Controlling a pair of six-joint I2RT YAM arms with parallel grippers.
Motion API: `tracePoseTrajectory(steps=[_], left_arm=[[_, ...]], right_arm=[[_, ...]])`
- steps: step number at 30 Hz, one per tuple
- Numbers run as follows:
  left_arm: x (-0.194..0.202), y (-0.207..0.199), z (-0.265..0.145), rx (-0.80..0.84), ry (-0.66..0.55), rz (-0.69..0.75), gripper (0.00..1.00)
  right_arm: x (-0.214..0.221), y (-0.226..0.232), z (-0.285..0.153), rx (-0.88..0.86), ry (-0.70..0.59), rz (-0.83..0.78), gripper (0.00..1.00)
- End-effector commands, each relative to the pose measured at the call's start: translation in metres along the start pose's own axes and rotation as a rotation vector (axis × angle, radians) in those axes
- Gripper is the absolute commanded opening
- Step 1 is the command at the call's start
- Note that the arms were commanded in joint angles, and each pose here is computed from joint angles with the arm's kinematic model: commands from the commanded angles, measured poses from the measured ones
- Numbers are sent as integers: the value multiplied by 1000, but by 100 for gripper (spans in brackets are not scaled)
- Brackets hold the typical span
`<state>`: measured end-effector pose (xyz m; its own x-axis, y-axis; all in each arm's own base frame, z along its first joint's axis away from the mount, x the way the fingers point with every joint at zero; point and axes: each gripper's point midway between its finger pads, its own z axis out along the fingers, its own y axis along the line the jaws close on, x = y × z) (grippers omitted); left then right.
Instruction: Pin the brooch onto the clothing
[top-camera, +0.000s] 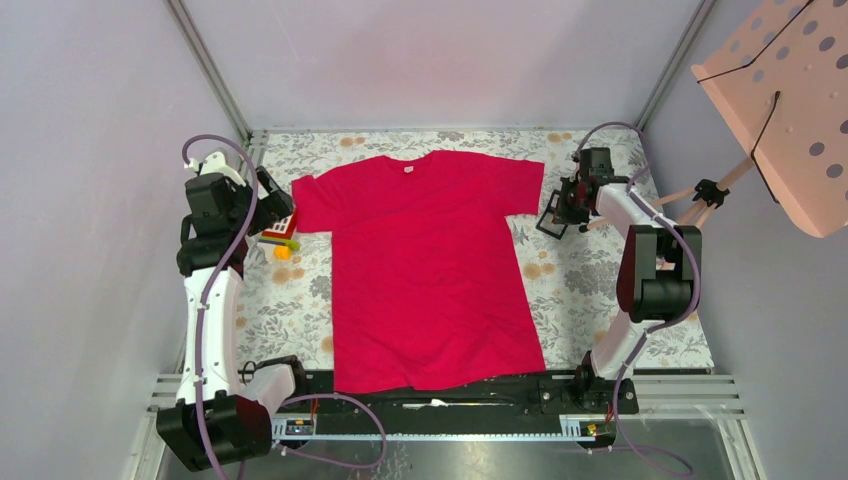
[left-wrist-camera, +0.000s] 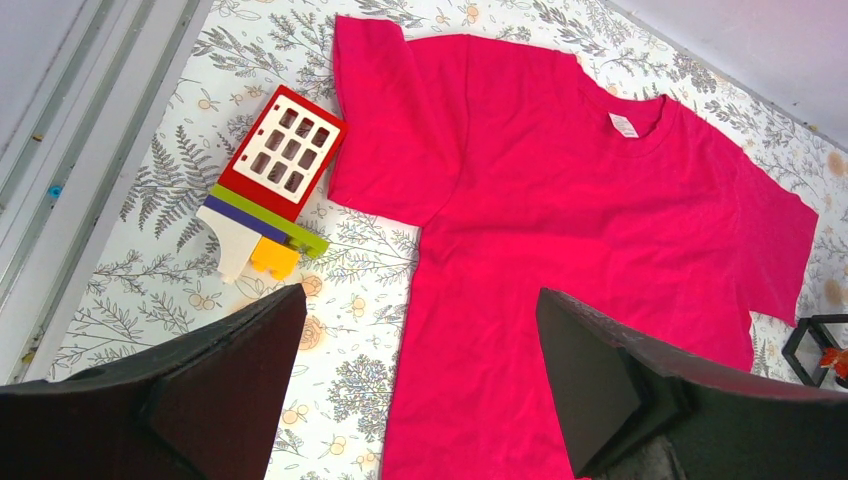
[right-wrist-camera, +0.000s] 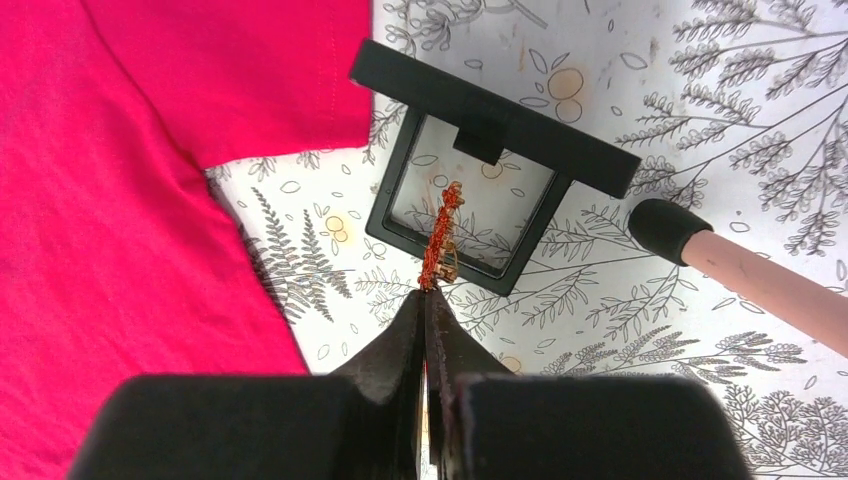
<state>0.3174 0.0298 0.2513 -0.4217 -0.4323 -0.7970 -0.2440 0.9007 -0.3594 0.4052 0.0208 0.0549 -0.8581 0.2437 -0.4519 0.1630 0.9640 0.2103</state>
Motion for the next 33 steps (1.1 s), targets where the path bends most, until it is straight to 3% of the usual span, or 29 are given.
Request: tracePoseTrajectory(steps=[1, 13, 21, 26, 33], left_arm=[[-18, -8, -3, 41, -61, -3, 93], [-13, -23, -3, 129, -52, -14, 93], [14, -54, -2, 278, 21, -71, 93], [58, -93, -16, 449, 115, -84, 93], [101, -170, -62, 872, 229, -174, 93]], right_arm=[[-25, 7, -20, -27, -112, -36, 0], [-15, 25, -49, -82, -103, -23, 0], [29, 94, -77, -218, -68, -147, 0], [58, 156, -98, -393, -43, -235, 0], [80, 239, -163, -714, -73, -346, 0]])
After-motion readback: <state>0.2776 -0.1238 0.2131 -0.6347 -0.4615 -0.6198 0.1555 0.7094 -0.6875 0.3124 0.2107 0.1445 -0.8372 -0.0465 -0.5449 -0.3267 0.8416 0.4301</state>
